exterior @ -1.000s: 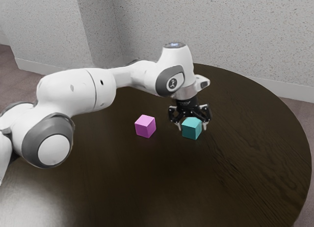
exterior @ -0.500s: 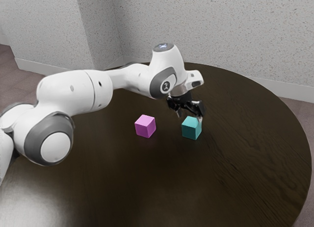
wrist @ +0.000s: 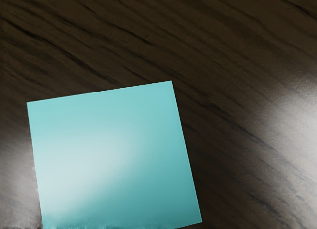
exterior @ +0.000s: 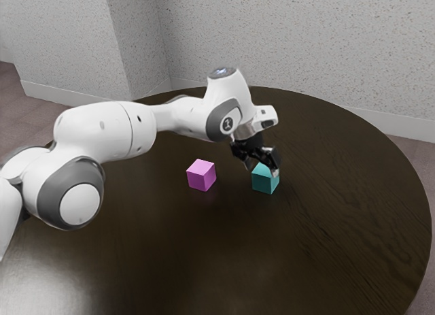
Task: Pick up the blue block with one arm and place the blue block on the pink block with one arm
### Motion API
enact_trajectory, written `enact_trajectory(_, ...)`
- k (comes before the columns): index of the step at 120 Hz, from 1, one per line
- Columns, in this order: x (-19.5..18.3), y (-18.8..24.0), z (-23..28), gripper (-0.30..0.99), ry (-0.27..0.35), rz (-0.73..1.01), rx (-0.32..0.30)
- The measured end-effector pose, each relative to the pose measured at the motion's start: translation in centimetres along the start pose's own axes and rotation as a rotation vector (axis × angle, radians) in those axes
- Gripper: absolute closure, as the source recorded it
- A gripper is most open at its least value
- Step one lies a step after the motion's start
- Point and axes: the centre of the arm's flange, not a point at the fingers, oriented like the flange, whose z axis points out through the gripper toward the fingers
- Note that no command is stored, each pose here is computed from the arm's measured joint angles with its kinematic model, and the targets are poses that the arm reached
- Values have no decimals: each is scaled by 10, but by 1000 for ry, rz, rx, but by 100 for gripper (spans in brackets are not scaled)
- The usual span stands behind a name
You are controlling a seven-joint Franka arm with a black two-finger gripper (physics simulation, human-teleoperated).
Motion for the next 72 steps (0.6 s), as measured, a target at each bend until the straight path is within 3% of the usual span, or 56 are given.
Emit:
enact_trajectory(28, 0, -9, 10, 0, -12, -61, -1)
enact_trajectory(72, 7, -12, 27, 0, 41, -117, -6)
